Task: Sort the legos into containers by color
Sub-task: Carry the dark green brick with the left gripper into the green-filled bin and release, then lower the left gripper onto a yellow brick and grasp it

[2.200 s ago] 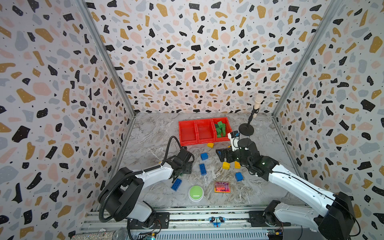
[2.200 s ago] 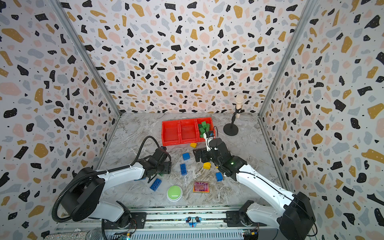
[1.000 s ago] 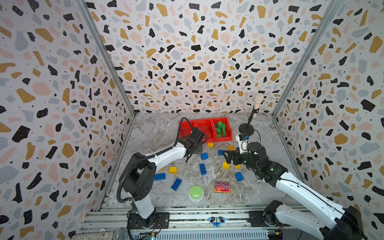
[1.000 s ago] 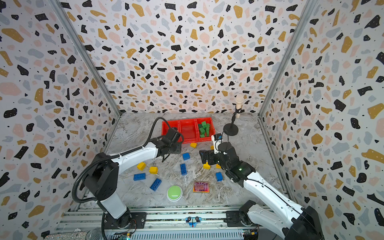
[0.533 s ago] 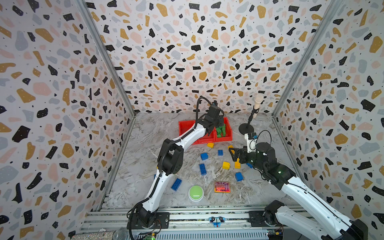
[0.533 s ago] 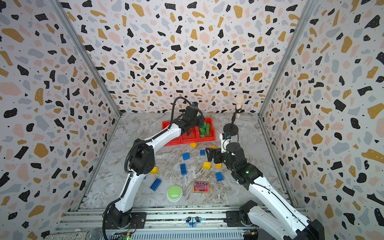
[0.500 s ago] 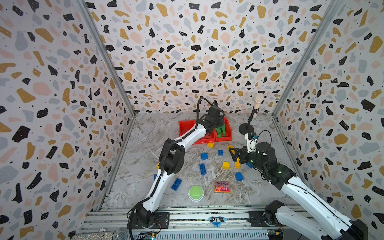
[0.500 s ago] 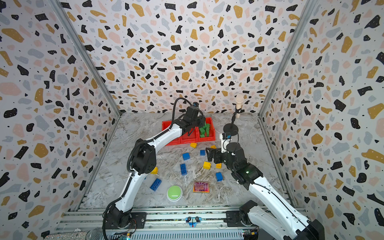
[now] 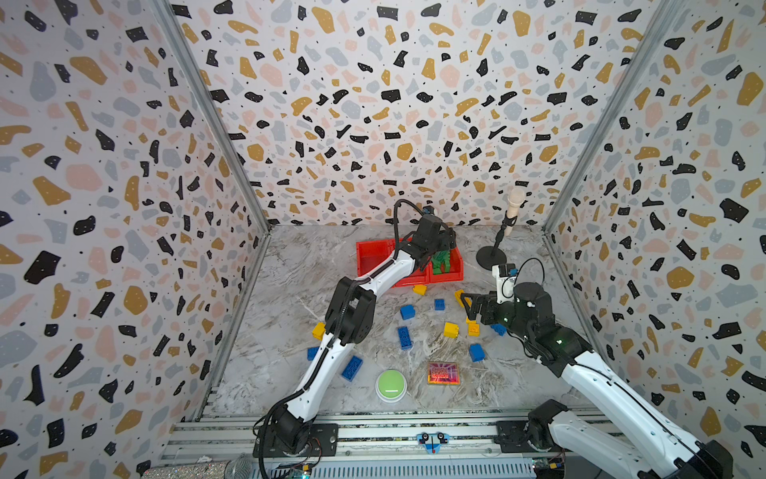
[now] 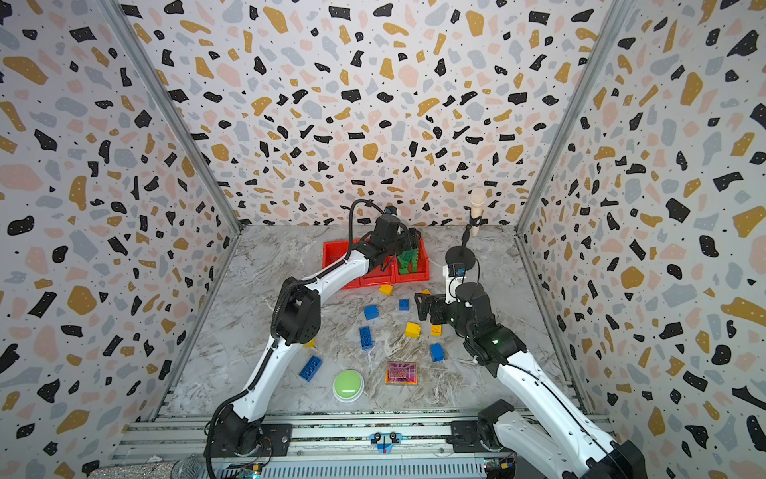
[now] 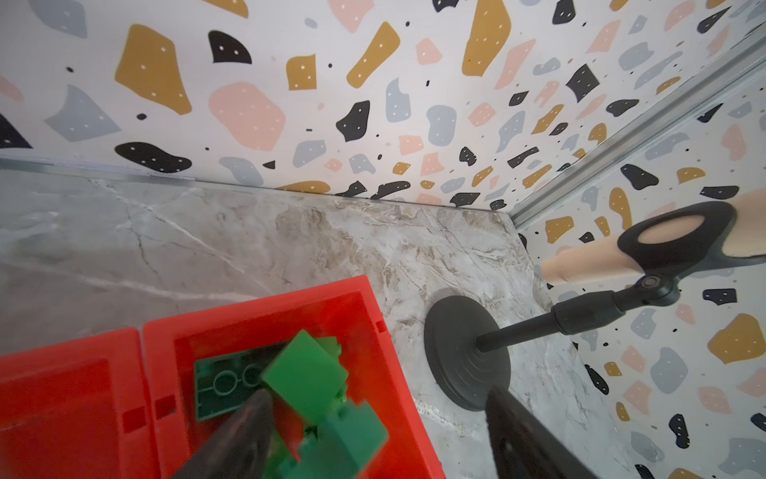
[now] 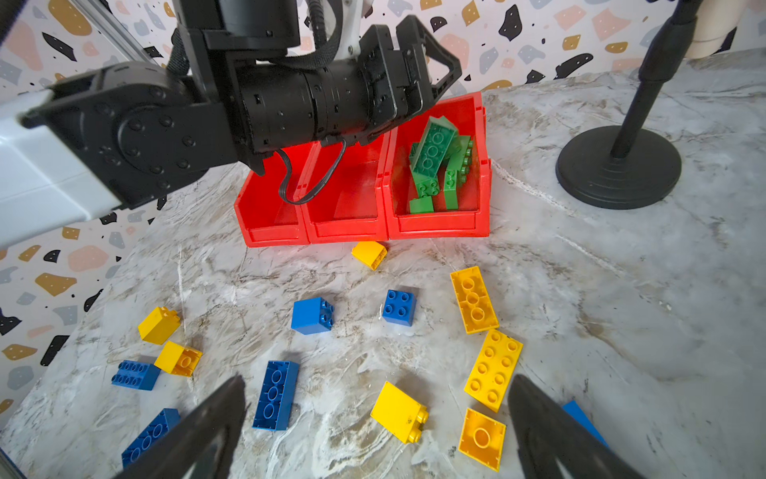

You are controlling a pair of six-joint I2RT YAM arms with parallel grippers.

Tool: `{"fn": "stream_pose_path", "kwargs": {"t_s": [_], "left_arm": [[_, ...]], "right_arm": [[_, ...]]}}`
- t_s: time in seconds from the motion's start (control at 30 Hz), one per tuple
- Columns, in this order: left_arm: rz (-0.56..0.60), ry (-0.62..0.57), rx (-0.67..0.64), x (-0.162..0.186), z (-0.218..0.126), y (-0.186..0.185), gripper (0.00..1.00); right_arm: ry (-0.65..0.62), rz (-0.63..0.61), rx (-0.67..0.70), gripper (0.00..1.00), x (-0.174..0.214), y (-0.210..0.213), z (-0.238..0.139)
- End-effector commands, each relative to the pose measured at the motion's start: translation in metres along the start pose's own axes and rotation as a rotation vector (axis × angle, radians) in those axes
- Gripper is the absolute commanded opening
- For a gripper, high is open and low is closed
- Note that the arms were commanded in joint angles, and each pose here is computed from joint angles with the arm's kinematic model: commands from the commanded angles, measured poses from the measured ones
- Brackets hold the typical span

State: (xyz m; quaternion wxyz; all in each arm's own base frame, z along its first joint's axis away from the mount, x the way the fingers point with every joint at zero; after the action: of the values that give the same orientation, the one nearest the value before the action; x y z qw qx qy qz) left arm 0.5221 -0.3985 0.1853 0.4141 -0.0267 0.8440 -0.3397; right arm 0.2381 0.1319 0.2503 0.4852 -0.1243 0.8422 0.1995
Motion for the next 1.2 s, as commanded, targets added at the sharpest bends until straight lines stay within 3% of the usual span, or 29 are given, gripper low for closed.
{"fn": "stream_pose_path", "kwargs": {"t_s": [0.0, 0.13, 0.23, 0.5, 0.67, 0.9, 1.17], "left_arm": [[0.011, -0.062, 0.074, -0.029, -0.028, -0.027, 0.86], [0.026, -0.09, 0.021, -0.041, -0.068, -0.028, 0.86], [0.055, -0.098, -0.094, -0.037, -0.112, -0.011, 0.85], [0.087, -0.121, -0.535, 0.026, -0.249, 0.095, 0.84], [0.039, -0.14, -0.678, 0.059, -0.309, 0.145, 0.85], [-0.063, -0.144, -0.815, 0.083, -0.349, 0.21, 0.91], [-0.13, -0.11, -0.902, 0.097, -0.354, 0.256, 0.92]], "right_arm": [[-0.003, 0.0, -0.018, 0.99, -0.005, 0.002, 0.0], [-0.004, -0.011, -0.032, 0.99, -0.009, 0.005, 0.002], [-0.004, -0.019, -0.047, 0.99, -0.012, 0.008, 0.004], [0.036, -0.045, -0.14, 0.99, -0.013, 0.033, 0.029], [0.073, -0.082, -0.191, 0.99, -0.009, 0.056, 0.047], [0.098, -0.111, -0.233, 0.99, -0.006, 0.077, 0.058], [0.099, -0.114, -0.213, 0.99, -0.005, 0.075, 0.053]]}}
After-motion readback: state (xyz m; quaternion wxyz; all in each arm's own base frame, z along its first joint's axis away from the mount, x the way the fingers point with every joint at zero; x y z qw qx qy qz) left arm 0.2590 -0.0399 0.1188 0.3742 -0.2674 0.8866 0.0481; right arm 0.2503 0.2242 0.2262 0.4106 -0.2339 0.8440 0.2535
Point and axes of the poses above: each gripper's point midway between its finger pads, its own z axis out along the fingers, its own y axis along the line the jaws close on, x = y × z, the point moved 6 cm from there along -z, back along the fingers, and after that the axes turned 8 degrees about -z, right-handed, at the moved point
